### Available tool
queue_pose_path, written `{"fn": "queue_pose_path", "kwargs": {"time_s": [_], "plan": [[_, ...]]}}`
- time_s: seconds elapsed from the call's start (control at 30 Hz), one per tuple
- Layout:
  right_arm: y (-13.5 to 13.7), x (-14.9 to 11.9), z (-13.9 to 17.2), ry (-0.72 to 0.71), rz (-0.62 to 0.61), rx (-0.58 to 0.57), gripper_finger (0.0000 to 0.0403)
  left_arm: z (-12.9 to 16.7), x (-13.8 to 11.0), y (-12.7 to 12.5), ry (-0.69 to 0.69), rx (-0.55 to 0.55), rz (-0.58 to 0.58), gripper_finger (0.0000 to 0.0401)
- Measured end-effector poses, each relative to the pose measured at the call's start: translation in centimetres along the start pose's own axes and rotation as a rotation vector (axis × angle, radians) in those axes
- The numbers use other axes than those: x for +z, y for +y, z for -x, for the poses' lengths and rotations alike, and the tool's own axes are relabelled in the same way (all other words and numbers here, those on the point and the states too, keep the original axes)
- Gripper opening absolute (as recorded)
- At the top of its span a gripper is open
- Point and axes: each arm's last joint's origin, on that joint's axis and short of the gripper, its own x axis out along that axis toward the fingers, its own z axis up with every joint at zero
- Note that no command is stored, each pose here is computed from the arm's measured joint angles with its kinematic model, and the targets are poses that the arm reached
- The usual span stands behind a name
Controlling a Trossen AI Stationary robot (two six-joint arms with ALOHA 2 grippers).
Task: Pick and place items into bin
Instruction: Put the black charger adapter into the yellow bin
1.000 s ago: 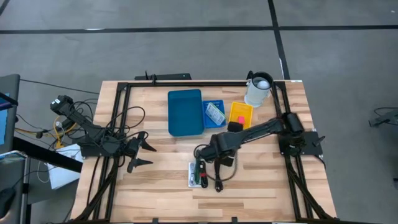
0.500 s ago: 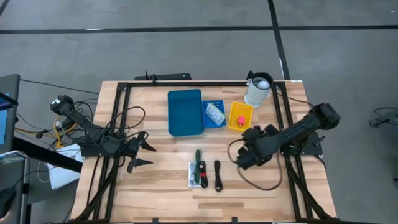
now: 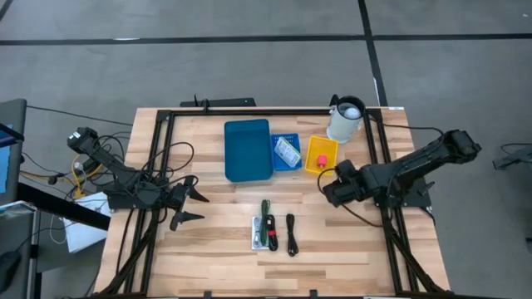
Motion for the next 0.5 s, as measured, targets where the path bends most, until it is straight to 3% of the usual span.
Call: {"fn": "queue_pose_path", "kwargs": {"time_s": [0.17,0.5], "plan": [[-0.6,1.0,-0.5,0.029,0.002,-0.055,0.0172,0.0,0.0,0.0,0.000,0.000,0.000,0.0270],[-1.4,2.9,-1.4,0.091,-0.002,-0.087,0.0254,0.0,0.0,0.0,0.001,0.000,0.000,0.0270]]}}
